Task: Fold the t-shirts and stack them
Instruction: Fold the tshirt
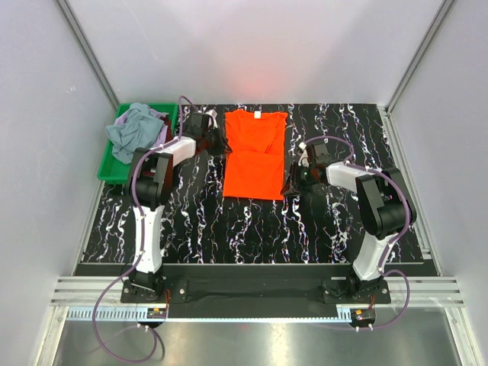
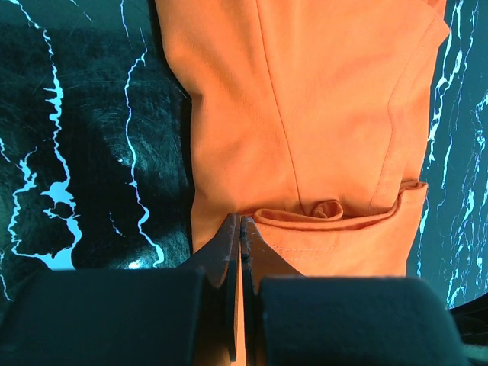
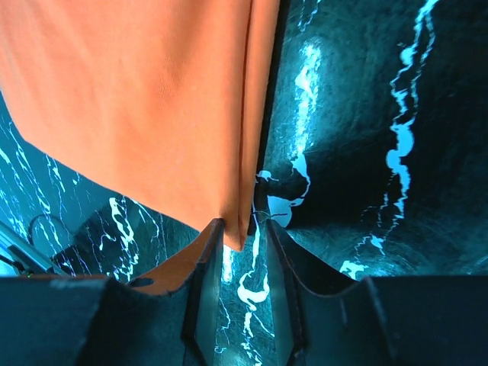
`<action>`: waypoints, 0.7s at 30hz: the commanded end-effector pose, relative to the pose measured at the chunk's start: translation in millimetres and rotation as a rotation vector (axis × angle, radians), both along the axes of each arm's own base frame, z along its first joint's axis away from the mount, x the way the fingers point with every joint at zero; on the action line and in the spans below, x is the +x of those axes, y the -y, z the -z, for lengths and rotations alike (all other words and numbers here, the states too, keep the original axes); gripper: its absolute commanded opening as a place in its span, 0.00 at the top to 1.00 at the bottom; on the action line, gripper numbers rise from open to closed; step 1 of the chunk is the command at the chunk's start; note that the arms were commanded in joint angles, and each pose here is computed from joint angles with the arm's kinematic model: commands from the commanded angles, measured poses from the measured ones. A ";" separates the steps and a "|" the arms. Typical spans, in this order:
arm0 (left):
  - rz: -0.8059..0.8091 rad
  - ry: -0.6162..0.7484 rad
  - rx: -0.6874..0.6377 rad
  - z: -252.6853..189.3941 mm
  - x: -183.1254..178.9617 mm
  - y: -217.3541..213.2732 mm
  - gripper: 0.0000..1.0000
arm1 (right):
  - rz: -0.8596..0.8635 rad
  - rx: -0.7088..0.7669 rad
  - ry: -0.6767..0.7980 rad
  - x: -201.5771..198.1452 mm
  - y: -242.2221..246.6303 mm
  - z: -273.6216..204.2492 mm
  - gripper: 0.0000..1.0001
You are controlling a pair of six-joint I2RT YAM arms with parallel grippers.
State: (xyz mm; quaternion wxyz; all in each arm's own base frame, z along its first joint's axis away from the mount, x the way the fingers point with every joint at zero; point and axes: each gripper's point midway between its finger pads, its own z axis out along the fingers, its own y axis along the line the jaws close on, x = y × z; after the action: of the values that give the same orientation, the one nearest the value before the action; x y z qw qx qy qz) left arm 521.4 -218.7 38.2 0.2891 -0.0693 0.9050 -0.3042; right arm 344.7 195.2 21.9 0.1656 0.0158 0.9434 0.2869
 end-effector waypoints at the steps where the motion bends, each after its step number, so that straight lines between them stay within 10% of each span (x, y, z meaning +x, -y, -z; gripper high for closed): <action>1: 0.000 0.076 -0.014 -22.9 16.8 -0.2 1.00 | -0.019 0.052 0.045 1.7 -12.8 -13.5 0.65; 9: -0.003 0.074 -0.007 -19.2 20.8 -0.3 1.00 | -0.020 0.053 0.028 -6.8 -17.5 -6.9 0.69; 15: -0.012 0.070 0.011 -17.4 21.9 -3.2 1.00 | 0.015 0.034 0.031 -10.5 -11.5 -2.4 1.00; 21: -0.036 0.054 0.048 -14.4 20.2 -14.2 1.00 | 0.056 0.027 0.036 -25.1 -3.1 1.0 1.00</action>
State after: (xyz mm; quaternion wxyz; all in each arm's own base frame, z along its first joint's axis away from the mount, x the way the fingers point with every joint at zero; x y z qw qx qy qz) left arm 522.7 -214.7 34.2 0.2841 -0.0725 0.9110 -0.2899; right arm 320.5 201.3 14.0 0.1705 0.0329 0.9363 0.3053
